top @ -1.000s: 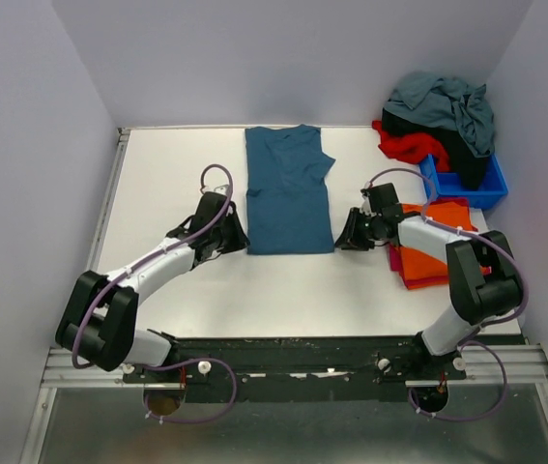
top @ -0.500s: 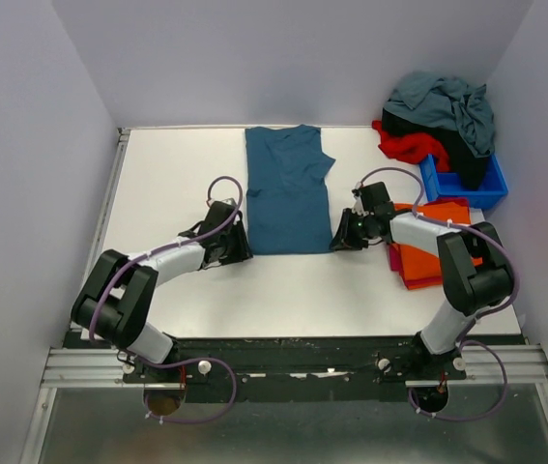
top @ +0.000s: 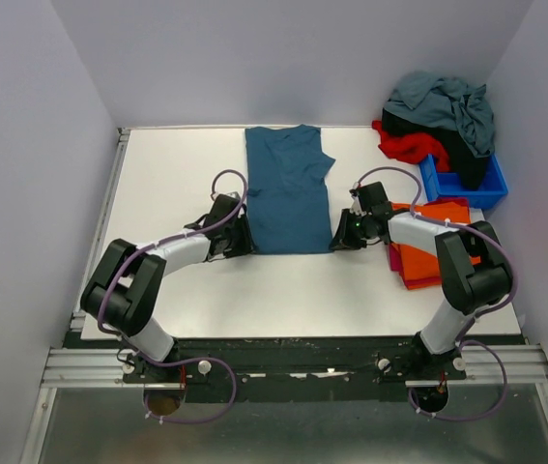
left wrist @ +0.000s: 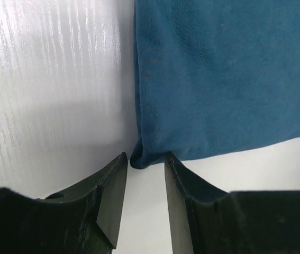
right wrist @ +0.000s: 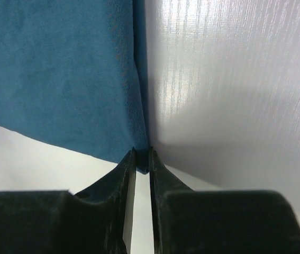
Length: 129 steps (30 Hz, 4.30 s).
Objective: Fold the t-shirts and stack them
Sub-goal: Grab one side of the 2/3 rectangular tshirt with both arms, then fold the long partially folded tshirt into a neat square
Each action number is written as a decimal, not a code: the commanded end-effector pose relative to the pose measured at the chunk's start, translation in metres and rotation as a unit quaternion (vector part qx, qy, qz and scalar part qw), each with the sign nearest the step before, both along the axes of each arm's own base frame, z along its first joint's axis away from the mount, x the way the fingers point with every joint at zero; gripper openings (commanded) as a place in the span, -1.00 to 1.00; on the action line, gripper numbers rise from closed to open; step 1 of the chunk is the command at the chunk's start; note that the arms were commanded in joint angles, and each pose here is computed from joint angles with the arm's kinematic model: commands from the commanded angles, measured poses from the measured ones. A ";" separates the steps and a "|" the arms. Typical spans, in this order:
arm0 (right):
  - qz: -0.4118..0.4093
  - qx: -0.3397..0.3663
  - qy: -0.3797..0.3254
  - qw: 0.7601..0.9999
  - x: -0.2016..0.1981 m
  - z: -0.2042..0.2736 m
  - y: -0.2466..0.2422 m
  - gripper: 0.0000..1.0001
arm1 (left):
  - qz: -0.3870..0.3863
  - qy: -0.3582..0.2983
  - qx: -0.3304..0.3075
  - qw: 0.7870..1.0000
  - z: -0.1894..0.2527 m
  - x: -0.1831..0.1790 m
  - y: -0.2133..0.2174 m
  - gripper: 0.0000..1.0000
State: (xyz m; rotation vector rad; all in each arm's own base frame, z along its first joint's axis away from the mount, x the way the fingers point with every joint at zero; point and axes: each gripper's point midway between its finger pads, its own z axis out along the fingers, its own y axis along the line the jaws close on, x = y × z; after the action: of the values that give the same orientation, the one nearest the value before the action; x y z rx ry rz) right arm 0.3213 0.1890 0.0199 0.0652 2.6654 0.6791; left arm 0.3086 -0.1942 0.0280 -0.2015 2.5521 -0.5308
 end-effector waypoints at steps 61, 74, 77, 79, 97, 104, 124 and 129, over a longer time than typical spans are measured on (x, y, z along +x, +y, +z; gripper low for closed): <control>-0.052 0.039 -0.090 0.994 0.119 0.147 -0.005 -0.99 | 0.018 -0.024 -0.052 0.998 0.134 0.112 0.013 -1.00; -0.101 0.036 -0.093 0.990 0.251 0.109 -0.026 0.78 | 0.016 -0.073 -0.120 0.990 0.103 0.242 -0.008 0.97; -0.084 0.038 -0.123 0.988 0.248 0.117 -0.025 0.76 | 0.006 -0.098 -0.122 0.988 0.112 0.245 -0.009 0.97; -0.078 0.029 -0.138 0.987 0.241 0.116 -0.029 0.66 | 0.003 -0.104 -0.123 0.987 0.112 0.238 -0.008 0.97; -0.029 0.054 -0.031 0.998 0.176 0.025 -0.014 0.27 | -0.005 -0.033 -0.147 0.989 0.041 0.180 -0.022 0.40; -0.016 0.057 -0.005 0.998 0.151 0.012 -0.005 -0.20 | -0.016 -0.018 -0.151 0.988 0.022 0.175 -0.029 -0.36; -0.024 0.042 0.024 0.999 -0.017 0.022 -0.005 -0.99 | -0.032 -0.003 -0.131 0.991 0.020 0.021 -0.015 -1.00; -0.020 0.027 0.039 0.999 -0.088 0.008 -0.020 -0.78 | -0.029 0.012 -0.139 0.990 0.021 -0.042 -0.018 -0.91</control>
State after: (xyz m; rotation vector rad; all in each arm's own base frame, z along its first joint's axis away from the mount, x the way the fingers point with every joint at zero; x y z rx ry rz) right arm 0.2715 0.1805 0.0366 0.1372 2.6967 0.7954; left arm 0.3053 -0.2115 0.0461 -0.2023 2.5100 -0.9165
